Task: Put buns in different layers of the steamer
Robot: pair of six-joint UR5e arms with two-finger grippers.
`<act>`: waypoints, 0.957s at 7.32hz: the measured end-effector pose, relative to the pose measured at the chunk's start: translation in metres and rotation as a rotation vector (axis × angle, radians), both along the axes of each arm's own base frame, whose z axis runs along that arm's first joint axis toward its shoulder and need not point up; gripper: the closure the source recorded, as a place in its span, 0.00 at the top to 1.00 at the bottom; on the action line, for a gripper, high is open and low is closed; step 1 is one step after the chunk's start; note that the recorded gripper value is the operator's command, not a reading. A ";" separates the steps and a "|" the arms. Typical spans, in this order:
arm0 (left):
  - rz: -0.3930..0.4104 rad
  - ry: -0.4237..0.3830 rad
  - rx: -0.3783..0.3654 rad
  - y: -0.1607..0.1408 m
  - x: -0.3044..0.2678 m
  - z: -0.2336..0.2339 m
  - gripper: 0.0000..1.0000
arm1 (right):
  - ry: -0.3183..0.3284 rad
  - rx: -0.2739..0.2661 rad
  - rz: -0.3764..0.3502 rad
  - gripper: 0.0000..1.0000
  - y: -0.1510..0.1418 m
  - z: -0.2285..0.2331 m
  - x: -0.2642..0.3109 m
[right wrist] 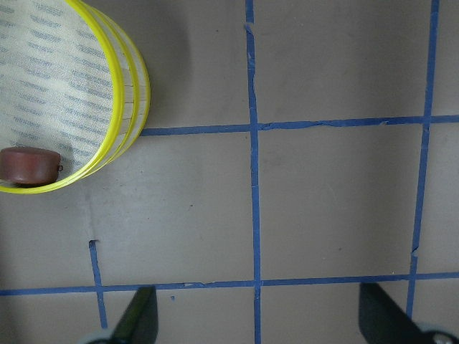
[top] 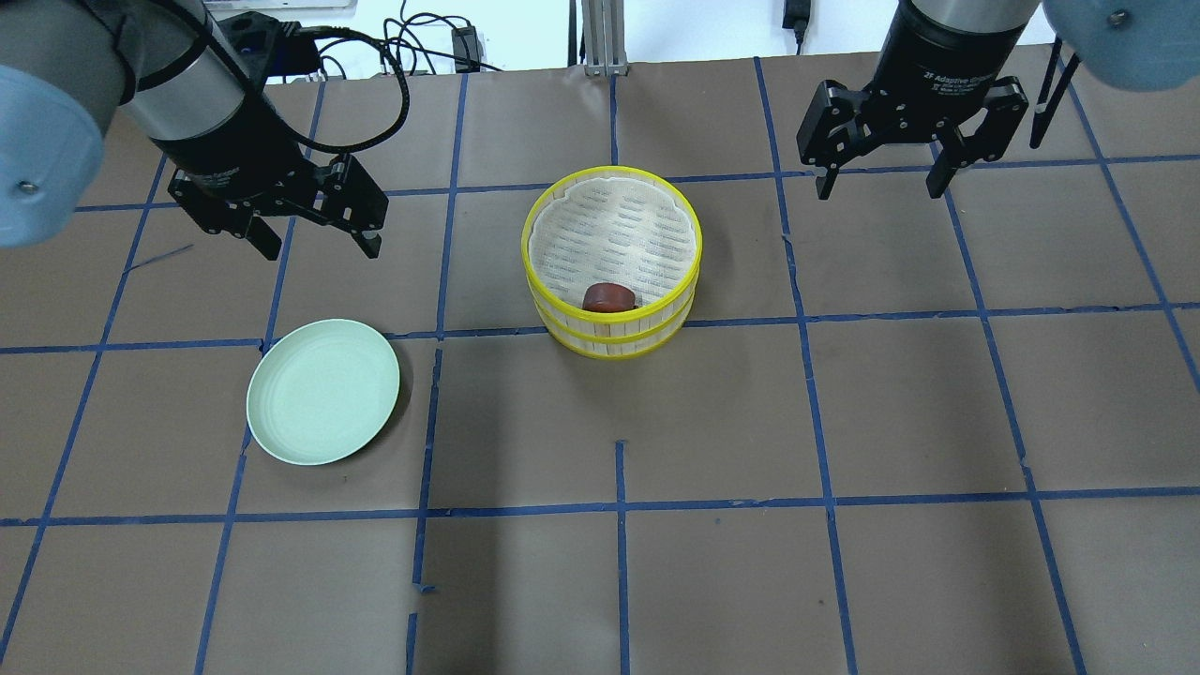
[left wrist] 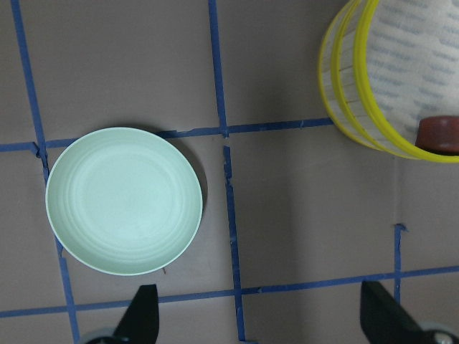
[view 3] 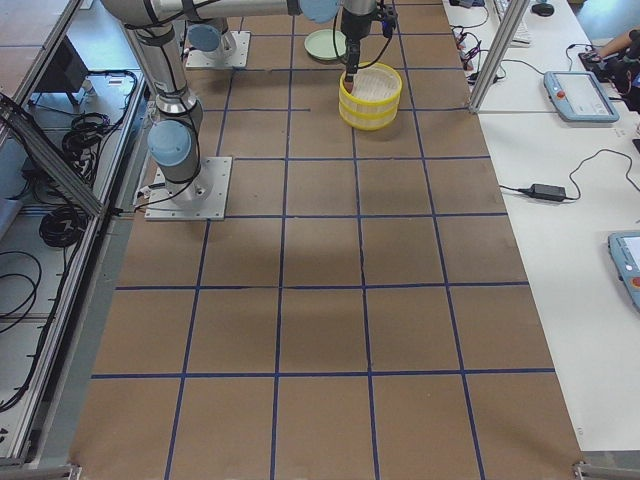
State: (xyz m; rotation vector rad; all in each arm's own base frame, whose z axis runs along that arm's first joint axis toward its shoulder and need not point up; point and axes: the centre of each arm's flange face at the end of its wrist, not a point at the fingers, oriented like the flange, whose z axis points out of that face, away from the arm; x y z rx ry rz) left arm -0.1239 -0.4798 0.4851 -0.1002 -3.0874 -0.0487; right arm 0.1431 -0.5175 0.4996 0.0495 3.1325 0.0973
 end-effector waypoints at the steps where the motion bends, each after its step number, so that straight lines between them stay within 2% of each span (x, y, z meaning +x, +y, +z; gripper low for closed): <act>1: -0.001 0.000 0.006 0.002 0.000 0.000 1.00 | 0.000 0.000 0.000 1.00 0.000 0.000 0.000; 7: 0.019 -0.011 0.017 0.009 0.001 -0.002 1.00 | -0.006 0.000 -0.001 1.00 -0.001 -0.002 0.000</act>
